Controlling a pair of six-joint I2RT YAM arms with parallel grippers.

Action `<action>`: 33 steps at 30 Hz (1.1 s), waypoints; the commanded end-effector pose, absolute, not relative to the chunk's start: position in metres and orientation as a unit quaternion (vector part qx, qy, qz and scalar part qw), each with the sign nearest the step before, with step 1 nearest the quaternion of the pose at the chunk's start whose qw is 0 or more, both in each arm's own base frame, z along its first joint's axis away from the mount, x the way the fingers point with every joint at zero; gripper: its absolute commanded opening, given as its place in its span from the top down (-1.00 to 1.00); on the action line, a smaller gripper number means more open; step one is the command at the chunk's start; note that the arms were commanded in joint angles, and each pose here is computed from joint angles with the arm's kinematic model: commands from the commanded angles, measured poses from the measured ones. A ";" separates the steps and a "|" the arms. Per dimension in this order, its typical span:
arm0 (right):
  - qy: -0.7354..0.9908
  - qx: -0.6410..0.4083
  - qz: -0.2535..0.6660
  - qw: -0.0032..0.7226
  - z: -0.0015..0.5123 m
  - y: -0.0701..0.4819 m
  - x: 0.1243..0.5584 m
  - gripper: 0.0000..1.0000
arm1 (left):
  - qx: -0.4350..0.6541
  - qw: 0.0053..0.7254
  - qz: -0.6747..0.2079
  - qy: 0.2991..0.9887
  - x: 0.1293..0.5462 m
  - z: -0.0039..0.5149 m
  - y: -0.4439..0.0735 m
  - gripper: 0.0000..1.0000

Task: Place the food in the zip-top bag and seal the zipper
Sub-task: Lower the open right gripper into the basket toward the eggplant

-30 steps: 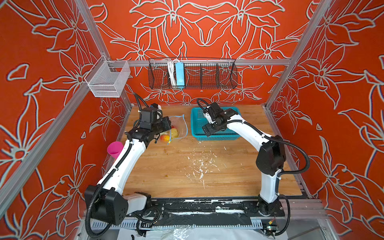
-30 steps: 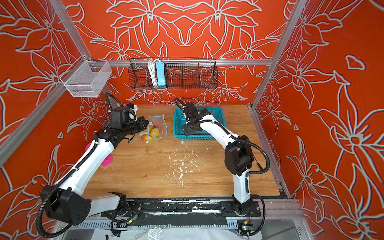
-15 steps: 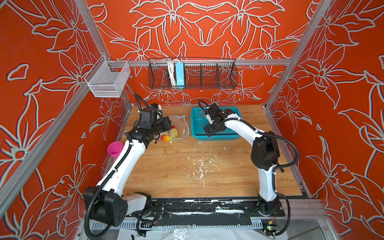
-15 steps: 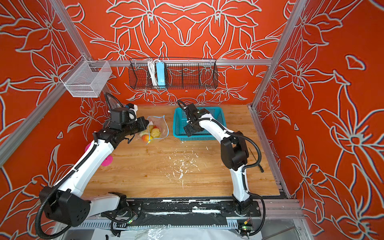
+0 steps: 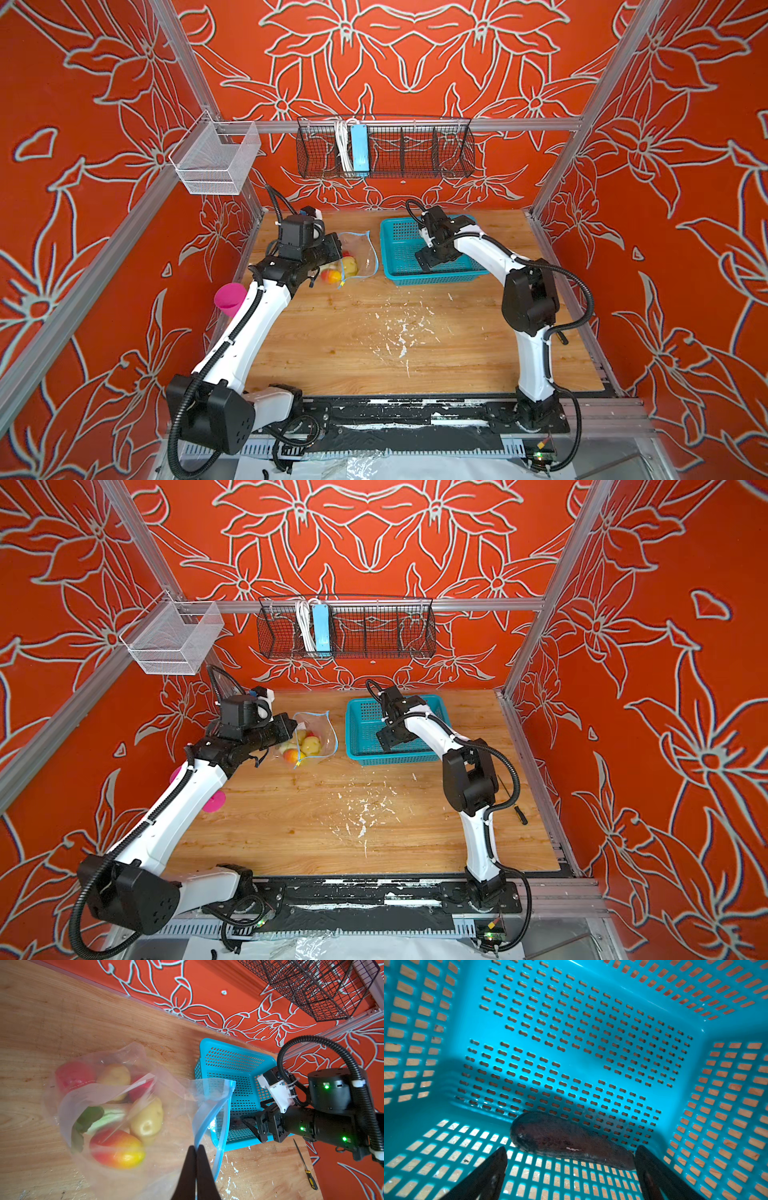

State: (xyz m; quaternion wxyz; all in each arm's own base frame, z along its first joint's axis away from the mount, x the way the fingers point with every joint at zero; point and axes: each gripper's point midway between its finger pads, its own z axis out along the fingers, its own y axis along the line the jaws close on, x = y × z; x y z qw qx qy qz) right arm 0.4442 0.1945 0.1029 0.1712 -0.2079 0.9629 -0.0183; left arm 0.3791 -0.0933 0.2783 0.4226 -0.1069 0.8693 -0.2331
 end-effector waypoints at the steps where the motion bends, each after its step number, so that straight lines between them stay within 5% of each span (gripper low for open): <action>1: 0.962 -0.240 -0.016 0.131 0.085 0.195 0.433 -0.93 | -0.101 0.435 -0.236 0.863 0.377 0.286 -0.095 1.00; 20: 0.964 -0.259 -0.012 0.053 0.052 0.187 0.415 -0.84 | -0.101 0.436 -0.231 0.864 0.377 0.285 -0.094 1.00; 33: 0.985 -0.077 -0.059 0.141 0.133 0.162 0.439 -0.80 | -0.100 0.436 -0.236 0.862 0.376 0.287 -0.095 1.00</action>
